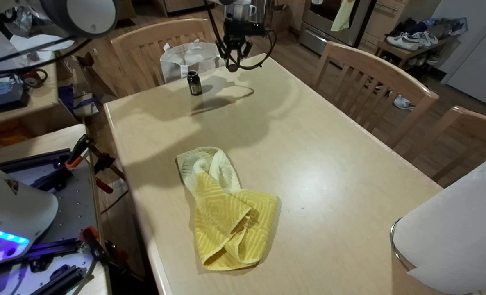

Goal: Pick the lid on the table and put it on the bottle

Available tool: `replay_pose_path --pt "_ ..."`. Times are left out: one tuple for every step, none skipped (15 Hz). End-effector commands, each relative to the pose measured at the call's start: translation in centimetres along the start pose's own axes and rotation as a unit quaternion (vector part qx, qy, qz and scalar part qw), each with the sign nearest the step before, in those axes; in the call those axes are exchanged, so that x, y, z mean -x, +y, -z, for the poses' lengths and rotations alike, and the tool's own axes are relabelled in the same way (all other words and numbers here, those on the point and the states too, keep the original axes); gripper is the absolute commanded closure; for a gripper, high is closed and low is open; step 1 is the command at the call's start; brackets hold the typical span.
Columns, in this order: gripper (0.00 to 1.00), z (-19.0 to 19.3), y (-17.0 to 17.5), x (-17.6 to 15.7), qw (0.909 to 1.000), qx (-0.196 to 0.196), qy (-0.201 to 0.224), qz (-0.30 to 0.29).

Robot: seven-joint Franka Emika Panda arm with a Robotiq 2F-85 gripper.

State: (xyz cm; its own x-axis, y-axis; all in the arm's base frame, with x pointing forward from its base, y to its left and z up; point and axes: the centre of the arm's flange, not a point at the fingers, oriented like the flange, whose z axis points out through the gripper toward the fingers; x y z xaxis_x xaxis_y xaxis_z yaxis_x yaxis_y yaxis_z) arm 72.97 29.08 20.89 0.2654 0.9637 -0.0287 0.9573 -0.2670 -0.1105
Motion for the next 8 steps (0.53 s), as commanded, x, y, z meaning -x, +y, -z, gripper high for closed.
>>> replay_pose_path --pt "0.82 4.5 -1.6 -1.6 0.9998 0.011 -0.016 0.007" --pt "0.82 5.2 -2.2 -2.1 0.9998 0.01 -0.016 0.006" --pt "0.82 5.7 -3.0 -2.4 0.9998 0.008 -0.018 0.0" --pt "0.82 5.9 -3.8 -2.7 0.9998 0.002 -0.021 -0.006" --pt "0.82 5.9 -4.6 -2.9 0.9997 -0.006 -0.023 -0.009" --pt "0.82 5.9 -5.5 -3.0 0.9995 -0.009 -0.029 -0.014" --pt "0.82 5.9 -6.4 -3.0 0.9992 -0.01 -0.035 -0.017" --pt "0.82 5.7 -7.3 -2.9 0.9988 -0.014 -0.043 -0.02"
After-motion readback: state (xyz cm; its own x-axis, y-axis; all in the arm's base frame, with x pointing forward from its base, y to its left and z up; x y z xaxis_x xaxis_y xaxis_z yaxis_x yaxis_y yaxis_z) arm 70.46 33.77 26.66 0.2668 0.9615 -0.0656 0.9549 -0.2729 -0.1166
